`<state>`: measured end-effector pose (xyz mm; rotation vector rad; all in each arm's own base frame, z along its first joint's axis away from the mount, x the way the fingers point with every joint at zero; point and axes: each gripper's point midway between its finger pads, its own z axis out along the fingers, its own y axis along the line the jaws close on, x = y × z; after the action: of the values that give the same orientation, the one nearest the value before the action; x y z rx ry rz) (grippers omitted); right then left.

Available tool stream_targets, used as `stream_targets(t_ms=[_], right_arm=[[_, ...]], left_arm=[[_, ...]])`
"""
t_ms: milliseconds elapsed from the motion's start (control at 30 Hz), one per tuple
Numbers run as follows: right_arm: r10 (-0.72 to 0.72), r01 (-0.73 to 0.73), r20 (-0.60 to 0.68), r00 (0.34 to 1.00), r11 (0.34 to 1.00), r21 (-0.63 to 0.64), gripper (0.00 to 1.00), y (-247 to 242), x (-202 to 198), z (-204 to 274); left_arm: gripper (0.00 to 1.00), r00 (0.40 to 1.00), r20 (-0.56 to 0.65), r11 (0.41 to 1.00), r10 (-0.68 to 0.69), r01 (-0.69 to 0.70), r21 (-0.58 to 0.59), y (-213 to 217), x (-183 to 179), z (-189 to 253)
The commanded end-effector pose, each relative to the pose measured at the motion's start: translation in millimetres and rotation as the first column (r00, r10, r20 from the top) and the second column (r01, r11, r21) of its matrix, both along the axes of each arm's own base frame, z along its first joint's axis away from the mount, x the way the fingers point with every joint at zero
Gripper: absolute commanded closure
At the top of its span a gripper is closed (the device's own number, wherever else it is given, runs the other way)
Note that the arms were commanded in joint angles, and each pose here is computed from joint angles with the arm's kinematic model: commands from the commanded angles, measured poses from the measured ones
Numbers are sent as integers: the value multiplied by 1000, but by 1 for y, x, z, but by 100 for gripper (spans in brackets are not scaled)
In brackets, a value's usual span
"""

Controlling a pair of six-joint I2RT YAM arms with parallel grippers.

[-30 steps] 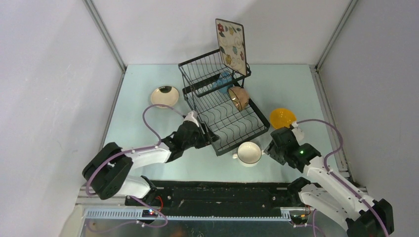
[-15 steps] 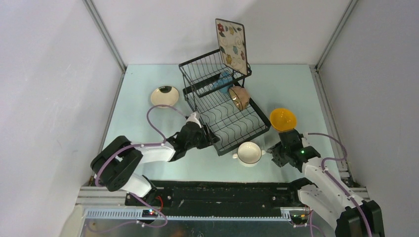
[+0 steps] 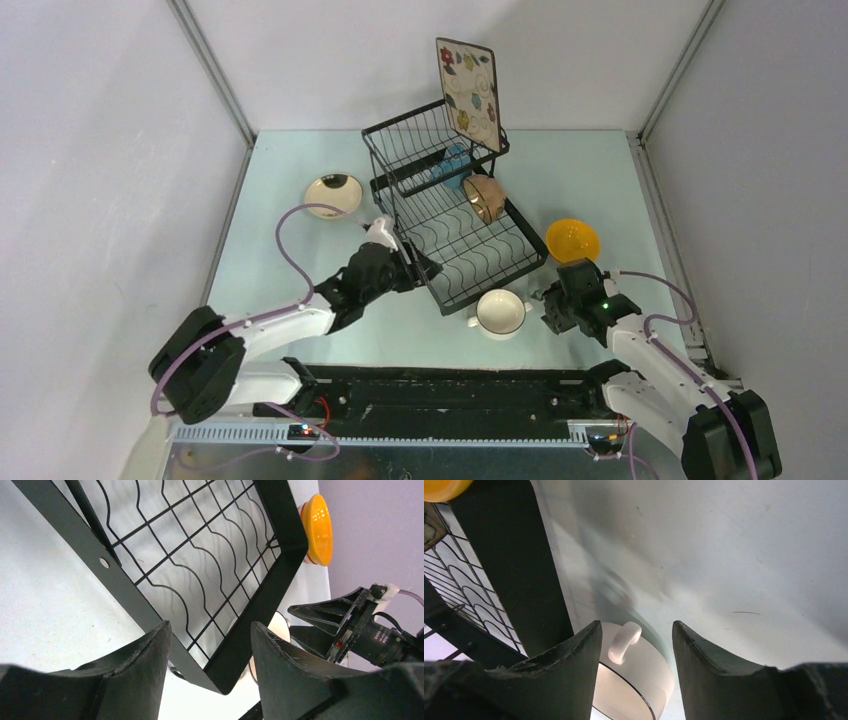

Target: Load the mixed dishes into the dish rack

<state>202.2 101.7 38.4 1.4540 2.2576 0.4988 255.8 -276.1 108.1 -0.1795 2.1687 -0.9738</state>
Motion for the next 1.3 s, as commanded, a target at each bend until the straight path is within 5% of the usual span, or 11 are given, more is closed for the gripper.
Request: stream_targets(t_ms=[0,333,400,567,1000,1267], right_arm=[[-20,20,44,999,1000,12,42,5,14,8],[44,-43,-19,999,997,57,46,35,14,-5],[36,-36,-11,999,998,51,55,36,15,-4],[16,-16,11,1000,999,38,99,29,18,0],[11,-3,136,991,998,-55,100,-11,4,39],[124,-77,513,849,991,-113,100,-20,23,132]], left_arm=[[35,999,44,999,14,-15,33,12,-3,6],[35,998,64,998,19,-23,58,21,-6,14],[35,997,70,998,29,-33,62,25,-7,15],[35,997,73,996,38,-43,74,32,-10,15],[35,994,99,998,-45,40,43,31,-23,54],[35,982,115,989,-146,147,4,12,-29,71]])
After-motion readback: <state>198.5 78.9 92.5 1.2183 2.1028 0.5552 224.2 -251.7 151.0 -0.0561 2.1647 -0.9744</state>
